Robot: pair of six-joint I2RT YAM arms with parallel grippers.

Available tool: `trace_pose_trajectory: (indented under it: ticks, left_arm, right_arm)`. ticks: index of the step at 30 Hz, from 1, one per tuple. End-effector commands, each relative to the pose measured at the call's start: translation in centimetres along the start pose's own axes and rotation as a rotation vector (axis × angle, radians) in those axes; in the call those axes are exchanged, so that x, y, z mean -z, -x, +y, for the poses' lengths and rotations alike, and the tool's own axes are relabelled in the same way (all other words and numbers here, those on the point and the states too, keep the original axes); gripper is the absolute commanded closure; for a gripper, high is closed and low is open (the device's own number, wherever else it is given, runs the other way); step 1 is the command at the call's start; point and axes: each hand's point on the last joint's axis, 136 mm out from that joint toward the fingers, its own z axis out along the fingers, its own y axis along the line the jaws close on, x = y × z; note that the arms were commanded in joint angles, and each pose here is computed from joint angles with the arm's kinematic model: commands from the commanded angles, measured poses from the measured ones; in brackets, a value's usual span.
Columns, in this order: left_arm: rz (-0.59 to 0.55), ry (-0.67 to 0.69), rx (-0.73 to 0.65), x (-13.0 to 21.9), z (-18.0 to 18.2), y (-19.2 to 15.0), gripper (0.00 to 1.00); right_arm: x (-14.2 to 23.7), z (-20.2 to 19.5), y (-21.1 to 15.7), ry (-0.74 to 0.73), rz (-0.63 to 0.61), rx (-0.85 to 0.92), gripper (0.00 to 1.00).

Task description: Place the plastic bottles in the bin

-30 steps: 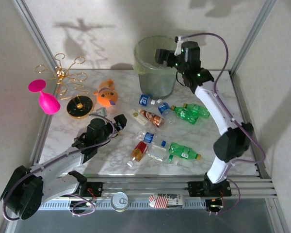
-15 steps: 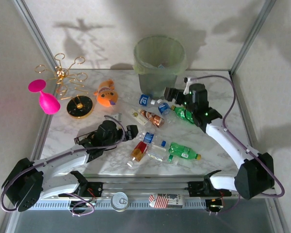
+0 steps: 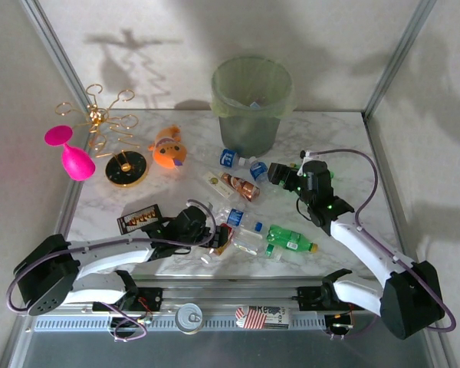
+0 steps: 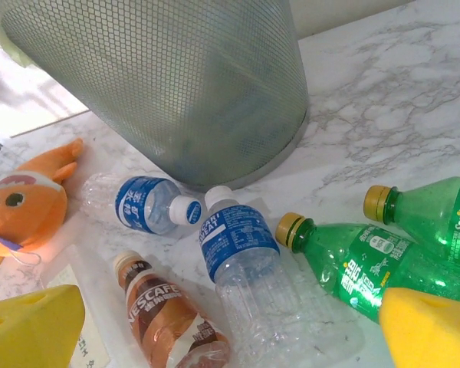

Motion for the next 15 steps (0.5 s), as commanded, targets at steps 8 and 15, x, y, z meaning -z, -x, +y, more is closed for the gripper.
trace_pose_trajectory:
  ticks: [8, 15]
  left_arm:
    - [0.006, 0.044, -0.033, -0.4, -0.3, -0.4, 0.03]
    - [0.033, 0.063, -0.060, -1.2, -0.4, -1.1, 0.04]
  right_arm:
    - [-0.6, 1.7, 0.9, 0.077, -0.027, -0.032, 0.01]
    - [-0.6, 1.7, 0.6, 0.078, -0.020, -0.034, 0.01]
